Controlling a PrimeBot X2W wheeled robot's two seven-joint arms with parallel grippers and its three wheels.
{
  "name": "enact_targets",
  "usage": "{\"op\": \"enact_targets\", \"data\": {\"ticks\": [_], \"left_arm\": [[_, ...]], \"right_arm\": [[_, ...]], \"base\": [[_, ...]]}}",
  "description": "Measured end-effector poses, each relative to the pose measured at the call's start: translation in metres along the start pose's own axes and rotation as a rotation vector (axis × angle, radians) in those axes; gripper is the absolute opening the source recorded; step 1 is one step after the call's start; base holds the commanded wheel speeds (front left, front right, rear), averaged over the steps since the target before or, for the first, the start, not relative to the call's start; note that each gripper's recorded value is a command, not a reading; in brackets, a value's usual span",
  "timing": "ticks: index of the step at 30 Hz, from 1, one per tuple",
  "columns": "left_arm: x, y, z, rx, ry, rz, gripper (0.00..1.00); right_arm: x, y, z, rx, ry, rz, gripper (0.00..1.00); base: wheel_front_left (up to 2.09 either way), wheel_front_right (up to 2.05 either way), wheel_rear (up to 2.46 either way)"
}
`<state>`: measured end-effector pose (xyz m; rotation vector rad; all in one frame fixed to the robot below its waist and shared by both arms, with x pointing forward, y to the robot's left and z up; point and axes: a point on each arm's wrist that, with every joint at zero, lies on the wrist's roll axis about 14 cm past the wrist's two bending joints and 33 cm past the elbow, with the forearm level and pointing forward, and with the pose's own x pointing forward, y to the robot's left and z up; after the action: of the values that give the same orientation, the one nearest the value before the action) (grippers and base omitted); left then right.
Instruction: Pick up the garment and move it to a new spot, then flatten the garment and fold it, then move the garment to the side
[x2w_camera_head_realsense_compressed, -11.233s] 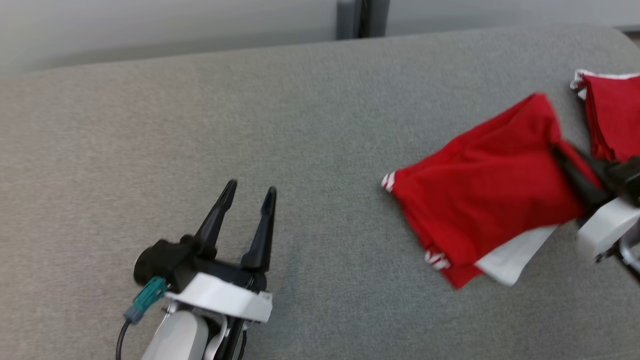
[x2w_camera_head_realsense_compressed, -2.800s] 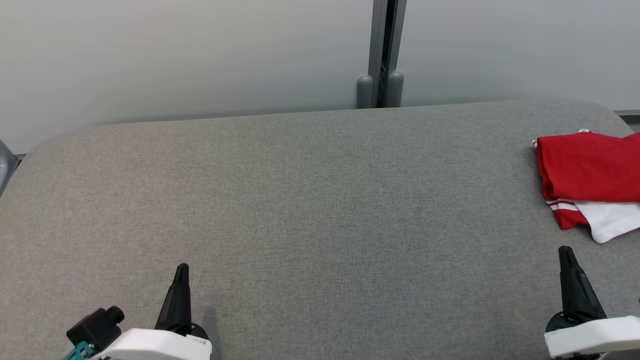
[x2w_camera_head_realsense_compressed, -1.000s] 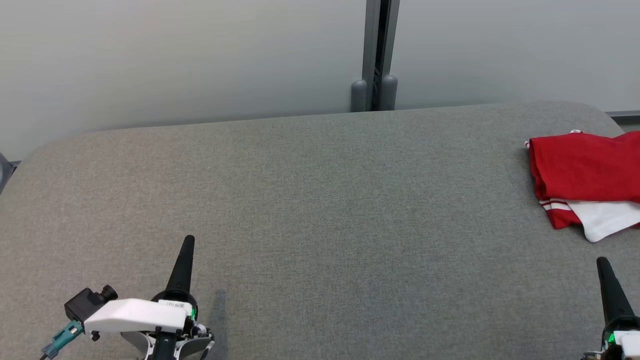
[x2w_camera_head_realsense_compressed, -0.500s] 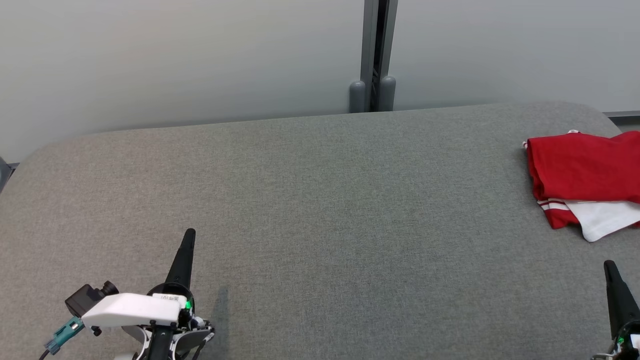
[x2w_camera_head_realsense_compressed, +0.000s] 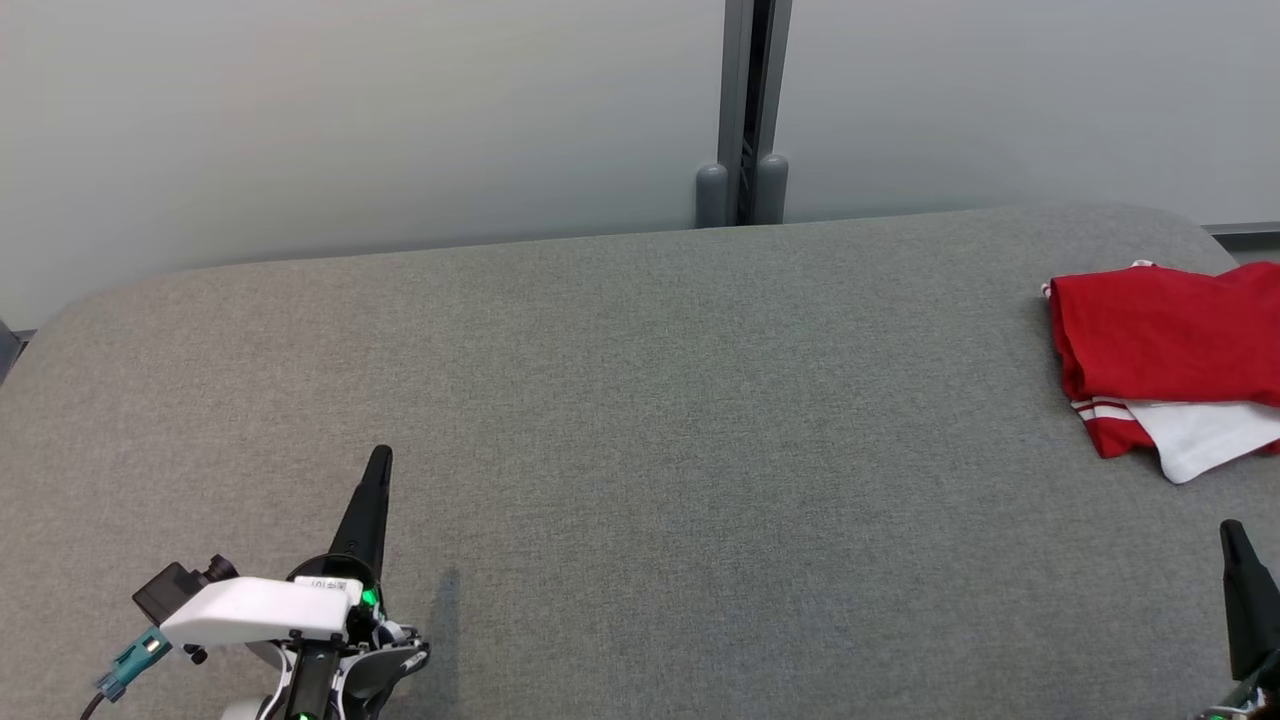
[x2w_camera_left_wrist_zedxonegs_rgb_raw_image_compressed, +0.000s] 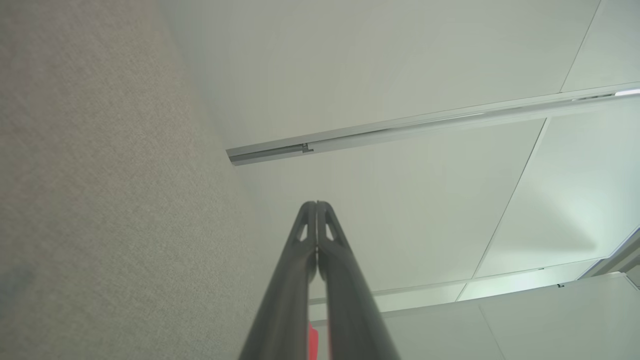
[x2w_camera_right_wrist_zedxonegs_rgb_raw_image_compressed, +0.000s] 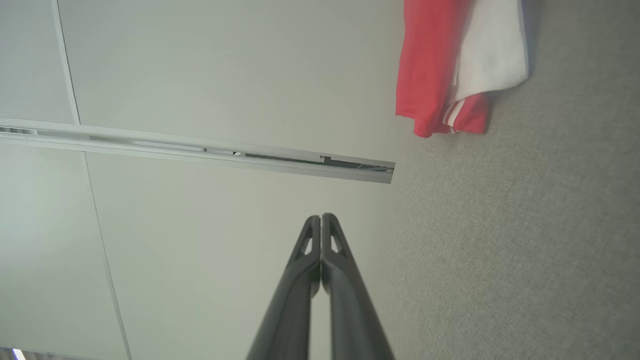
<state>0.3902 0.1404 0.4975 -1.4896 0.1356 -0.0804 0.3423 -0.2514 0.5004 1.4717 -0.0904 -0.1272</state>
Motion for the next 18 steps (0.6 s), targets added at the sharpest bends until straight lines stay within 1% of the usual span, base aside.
{"op": "enact_targets", "data": {"ticks": [13,18], "left_arm": [[0.0031,-0.0063,-0.0021,-0.077,0.015,-0.025,0.00],[0.0038,-0.0076,-0.0019,-0.078,0.015,-0.029,0.00]], "right_arm": [[-0.0039,0.0014,0.0068,0.099,-0.011,0.013,0.00],[-0.0039,0.0016,0.0069,0.102,-0.012,0.014,0.00]], "base": [[0.00,0.00,0.00],[0.00,0.00,0.00]]}}
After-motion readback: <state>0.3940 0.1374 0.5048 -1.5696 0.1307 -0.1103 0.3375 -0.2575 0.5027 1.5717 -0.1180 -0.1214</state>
